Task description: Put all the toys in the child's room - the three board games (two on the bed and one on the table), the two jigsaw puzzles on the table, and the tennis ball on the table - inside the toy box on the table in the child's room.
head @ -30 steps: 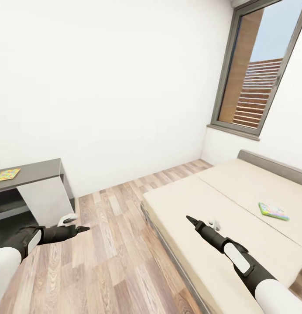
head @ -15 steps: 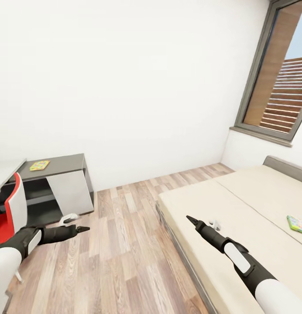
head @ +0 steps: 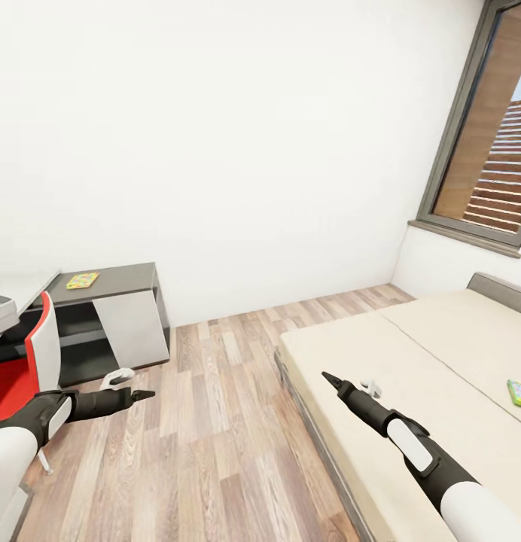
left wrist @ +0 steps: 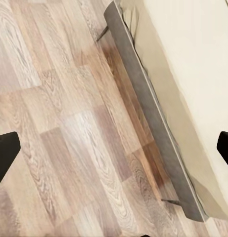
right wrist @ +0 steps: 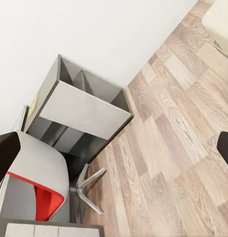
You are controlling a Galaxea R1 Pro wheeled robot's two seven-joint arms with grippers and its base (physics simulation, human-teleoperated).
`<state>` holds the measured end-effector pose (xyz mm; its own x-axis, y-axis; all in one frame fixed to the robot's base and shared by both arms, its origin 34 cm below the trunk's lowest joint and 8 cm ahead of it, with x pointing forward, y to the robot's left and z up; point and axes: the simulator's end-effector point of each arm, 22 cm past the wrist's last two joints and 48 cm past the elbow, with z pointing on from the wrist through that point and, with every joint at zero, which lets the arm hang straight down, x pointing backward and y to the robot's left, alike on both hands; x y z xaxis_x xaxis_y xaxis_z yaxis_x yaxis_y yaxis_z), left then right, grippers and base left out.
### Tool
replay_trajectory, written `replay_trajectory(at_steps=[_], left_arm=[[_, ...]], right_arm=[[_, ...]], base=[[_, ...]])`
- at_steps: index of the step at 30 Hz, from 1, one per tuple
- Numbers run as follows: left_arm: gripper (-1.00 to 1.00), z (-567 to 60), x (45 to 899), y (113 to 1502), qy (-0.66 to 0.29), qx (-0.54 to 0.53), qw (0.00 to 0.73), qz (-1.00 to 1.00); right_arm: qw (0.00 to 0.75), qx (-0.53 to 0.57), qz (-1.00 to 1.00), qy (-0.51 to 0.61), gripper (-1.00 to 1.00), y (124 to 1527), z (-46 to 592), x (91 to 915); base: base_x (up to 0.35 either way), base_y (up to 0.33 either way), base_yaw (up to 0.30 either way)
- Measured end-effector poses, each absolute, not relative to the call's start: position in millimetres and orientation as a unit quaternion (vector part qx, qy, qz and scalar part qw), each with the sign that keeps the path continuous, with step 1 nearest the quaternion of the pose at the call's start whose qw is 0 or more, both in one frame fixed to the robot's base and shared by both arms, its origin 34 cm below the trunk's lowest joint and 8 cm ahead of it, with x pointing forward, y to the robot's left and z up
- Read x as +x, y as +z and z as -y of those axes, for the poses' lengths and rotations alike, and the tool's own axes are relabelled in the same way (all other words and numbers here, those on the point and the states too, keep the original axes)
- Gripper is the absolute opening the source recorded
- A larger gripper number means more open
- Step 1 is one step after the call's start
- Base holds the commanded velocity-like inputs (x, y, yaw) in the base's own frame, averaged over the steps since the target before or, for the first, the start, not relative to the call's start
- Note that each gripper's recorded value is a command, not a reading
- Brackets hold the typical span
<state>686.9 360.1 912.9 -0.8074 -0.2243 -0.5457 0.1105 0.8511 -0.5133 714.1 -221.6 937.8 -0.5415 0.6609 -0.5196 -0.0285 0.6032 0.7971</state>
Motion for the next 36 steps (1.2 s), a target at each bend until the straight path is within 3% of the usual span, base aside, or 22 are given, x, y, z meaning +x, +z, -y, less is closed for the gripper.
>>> replay_trajectory(at_steps=[19,36], left_arm=[[1.00,-359.7,686.1,912.0,-0.271,-0.031,0.308,-0.912],[1.00,-353.7,686.6,911.2,-0.275,-0.029,0.307,-0.911]], right_arm=[[0.434,0.202,-0.783,0.397,1.00,937.4,221.6,713.9],[0.434,0.202,-0.783,0.397,1.00,937.3,221.5,713.8]], base=[[-0.050,-0.048,0.001],[-0.002,-0.140,0.000]])
